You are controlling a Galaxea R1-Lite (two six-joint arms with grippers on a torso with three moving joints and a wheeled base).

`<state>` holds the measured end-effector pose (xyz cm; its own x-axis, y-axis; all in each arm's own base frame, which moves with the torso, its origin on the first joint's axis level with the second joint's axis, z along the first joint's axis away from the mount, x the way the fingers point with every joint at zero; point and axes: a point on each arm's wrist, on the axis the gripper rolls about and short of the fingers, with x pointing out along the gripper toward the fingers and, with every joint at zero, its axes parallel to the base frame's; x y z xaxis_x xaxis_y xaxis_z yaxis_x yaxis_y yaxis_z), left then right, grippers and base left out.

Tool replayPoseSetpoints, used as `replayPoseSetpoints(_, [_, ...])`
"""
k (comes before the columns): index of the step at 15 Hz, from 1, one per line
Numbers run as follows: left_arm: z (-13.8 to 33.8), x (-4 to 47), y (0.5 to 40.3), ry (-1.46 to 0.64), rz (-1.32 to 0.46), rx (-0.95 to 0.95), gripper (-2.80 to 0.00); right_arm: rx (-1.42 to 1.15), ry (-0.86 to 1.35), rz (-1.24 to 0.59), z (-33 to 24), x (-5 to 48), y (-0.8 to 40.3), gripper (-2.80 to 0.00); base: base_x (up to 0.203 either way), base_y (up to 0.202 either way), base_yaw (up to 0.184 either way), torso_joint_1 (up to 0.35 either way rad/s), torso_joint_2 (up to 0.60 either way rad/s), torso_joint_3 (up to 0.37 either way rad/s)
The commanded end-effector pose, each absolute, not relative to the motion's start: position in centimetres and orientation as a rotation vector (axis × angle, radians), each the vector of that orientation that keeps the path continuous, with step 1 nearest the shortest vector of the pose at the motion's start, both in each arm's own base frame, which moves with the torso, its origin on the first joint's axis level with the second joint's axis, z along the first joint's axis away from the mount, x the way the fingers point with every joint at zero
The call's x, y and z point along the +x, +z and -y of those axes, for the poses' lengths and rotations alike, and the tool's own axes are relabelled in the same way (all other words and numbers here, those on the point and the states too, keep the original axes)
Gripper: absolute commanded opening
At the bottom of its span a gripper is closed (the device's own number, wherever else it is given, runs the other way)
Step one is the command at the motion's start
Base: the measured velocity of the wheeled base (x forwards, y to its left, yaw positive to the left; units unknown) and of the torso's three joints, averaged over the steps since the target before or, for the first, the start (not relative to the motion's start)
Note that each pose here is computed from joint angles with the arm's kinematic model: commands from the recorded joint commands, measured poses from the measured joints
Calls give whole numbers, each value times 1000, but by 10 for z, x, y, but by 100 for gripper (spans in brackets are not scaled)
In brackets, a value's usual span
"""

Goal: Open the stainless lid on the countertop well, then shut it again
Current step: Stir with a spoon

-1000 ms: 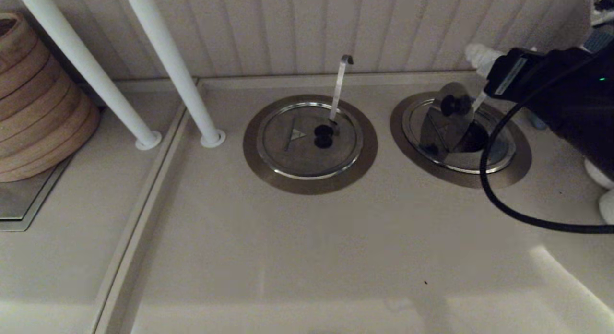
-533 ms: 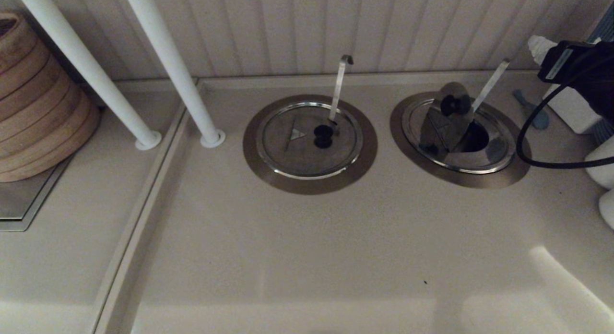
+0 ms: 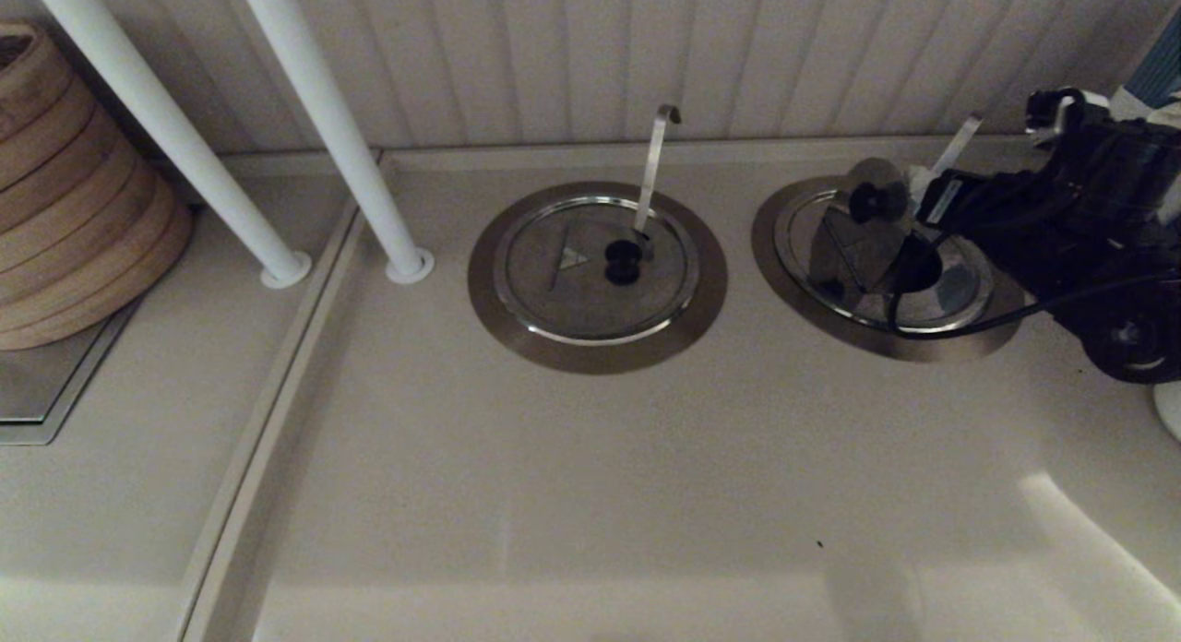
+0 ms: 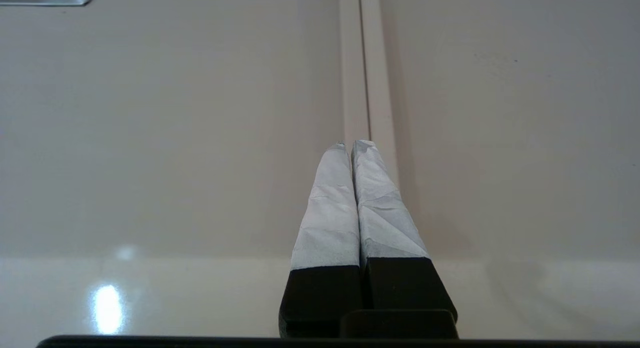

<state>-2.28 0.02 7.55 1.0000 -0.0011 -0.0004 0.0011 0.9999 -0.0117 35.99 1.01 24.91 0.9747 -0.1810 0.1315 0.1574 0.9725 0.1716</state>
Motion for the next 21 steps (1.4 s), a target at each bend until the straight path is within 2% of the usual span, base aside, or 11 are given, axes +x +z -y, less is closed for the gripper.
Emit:
replayPoseSetpoints(1, [0,-23,76,1,-2,-12,-280,163,-152,109,-20,368,234,0,0,0,0,0,0,0])
replayPoseSetpoints(12, [0,-23,76,-1,-2,-12,-280,184,-107,147,-33,350,251,0,0,0,0,0,0,0])
replayPoseSetpoints(19, [0,-23,76,-1,-2,-12,-280,122,-251,188,11,358,271,0,0,0,0,0,0,0])
replayPoseSetpoints(21, [0,-23,76,0,-2,-12,-280,115,-280,154,22,376,265,0,0,0,0,0,0,0])
